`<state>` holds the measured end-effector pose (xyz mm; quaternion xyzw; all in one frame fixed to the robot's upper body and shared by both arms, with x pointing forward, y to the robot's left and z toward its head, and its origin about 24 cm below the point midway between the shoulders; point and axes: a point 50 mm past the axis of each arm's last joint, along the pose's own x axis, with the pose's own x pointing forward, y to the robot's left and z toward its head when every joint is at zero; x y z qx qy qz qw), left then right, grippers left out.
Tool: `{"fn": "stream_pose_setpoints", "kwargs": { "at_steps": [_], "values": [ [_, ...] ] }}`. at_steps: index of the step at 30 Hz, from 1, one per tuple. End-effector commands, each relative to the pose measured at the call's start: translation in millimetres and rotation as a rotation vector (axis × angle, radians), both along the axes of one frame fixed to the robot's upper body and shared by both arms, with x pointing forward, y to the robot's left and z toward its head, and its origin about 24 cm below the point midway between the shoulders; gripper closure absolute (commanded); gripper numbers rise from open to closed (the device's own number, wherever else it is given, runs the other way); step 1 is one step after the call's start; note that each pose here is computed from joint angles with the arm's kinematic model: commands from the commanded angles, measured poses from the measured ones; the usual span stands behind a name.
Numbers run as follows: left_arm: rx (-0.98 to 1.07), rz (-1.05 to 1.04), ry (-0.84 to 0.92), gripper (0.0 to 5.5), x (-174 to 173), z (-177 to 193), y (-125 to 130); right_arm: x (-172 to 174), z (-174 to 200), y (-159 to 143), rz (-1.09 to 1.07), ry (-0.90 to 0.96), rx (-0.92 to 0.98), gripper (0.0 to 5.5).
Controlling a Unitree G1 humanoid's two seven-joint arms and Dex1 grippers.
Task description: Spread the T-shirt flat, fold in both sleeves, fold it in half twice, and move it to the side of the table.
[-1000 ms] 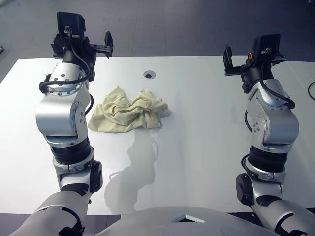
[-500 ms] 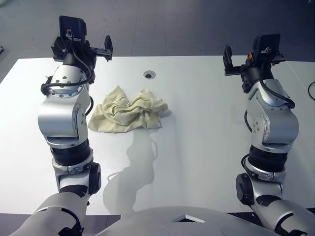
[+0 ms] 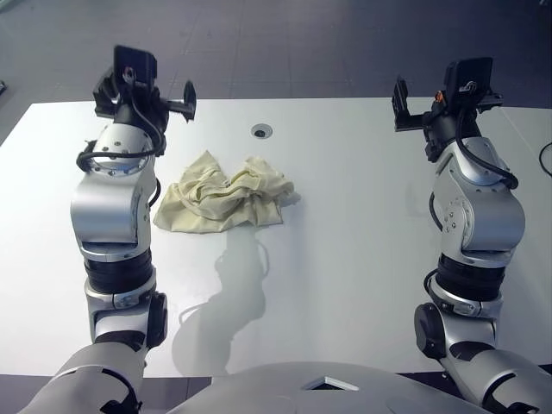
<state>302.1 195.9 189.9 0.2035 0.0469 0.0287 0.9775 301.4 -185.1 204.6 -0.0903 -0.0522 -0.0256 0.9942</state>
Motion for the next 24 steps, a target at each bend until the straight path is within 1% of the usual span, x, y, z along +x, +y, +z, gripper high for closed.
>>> {"fn": "stream_pose_setpoints", "kwargs": {
  "at_steps": [1,3,5,9,14,17,19,21,24],
  "values": [
    [0.259,-0.05,0.31,0.1,-3.8,-83.3,12.7,-0.2,4.2,1.5,0.004,-0.009,-0.004,0.12],
    [0.386,-0.151,0.416,0.1,-12.2,-110.5,9.2,-0.9,4.0,2.1,0.005,-0.009,-0.004,0.12],
    [0.426,-0.263,0.496,0.1,-22.6,-126.6,-0.5,-1.5,3.4,2.0,0.004,-0.005,-0.003,0.12],
    [0.342,-0.426,0.55,0.1,-37.6,-130.7,-25.7,-3.1,0.8,1.9,0.0,0.005,0.0,0.12],
    [0.246,-0.585,0.529,0.1,-53.2,-119.7,-55.6,-4.3,-1.7,2.3,-0.003,0.012,0.005,0.12],
    [0.265,-0.581,0.523,0.1,-55.0,-114.5,-54.1,-4.4,-2.9,2.6,0.007,0.017,-0.005,0.12],
    [0.23,-0.535,0.472,0.1,-49.1,-101.0,-51.1,-5.6,-5.0,1.8,0.041,0.035,-0.021,0.12],
    [0.142,-0.485,0.399,0.1,-42.1,-80.9,-51.5,-10.0,-8.8,3.7,0.124,0.061,-0.045,0.12],
    [0.019,-0.47,0.281,0.1,-40.0,-40.0,-55.9,-37.7,-32.4,23.2,0.408,0.183,-0.135,0.12]
  ]
}}
